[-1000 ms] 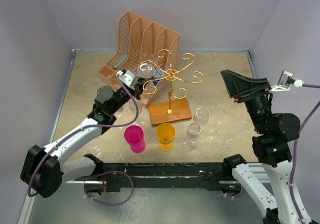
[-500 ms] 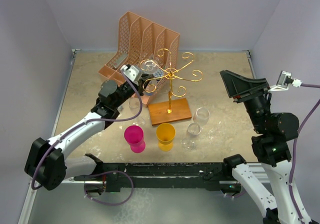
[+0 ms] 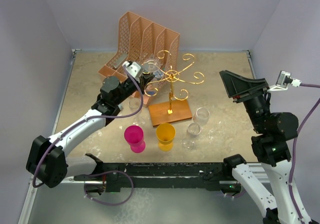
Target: Place the wine glass upside down on the wine glass rack
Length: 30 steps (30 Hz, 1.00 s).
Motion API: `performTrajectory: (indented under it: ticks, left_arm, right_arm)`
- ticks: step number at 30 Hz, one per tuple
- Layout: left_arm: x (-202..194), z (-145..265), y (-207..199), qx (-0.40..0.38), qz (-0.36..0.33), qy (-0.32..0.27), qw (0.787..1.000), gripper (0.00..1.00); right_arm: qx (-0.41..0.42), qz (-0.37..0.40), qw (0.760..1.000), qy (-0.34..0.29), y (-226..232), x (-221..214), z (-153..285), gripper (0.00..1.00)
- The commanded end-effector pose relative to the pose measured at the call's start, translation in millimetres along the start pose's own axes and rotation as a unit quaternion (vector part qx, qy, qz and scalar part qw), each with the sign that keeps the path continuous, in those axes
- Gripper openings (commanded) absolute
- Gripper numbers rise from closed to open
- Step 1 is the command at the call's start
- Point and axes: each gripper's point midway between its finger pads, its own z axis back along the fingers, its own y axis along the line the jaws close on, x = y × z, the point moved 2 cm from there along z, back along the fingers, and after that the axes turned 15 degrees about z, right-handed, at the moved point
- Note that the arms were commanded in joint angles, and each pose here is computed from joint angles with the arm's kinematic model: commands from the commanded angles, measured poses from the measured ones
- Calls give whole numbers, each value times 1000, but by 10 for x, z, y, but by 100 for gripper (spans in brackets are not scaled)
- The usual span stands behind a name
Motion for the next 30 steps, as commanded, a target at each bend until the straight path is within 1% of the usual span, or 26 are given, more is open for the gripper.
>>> performTrajectory:
  ticks: [1, 5, 11, 17, 24, 30]
  left_arm:
    - [240, -26, -144, -42, -21, -19, 999, 0]
    - [227, 0, -144, -42, -24, -22, 999, 0]
    - [311, -28, 26, 17, 4, -50, 999, 0]
    - [396, 51, 159, 65, 14, -83, 994, 0]
    - [446, 200, 197, 84, 17, -114, 990, 0]
    - [399, 337, 160, 77, 12, -122, 989, 0]
  right_arm:
    - [16, 2, 1000, -11, 67, 57, -15, 61]
    - [18, 0, 1000, -9, 67, 42, -14, 61]
    - [20, -3, 1000, -8, 75, 35, 7, 61]
    - [20, -4, 1000, -9, 78, 38, 17, 61]
    - [21, -7, 1000, -7, 82, 27, 32, 61]
    - [21, -9, 1000, -5, 74, 7, 51, 61]
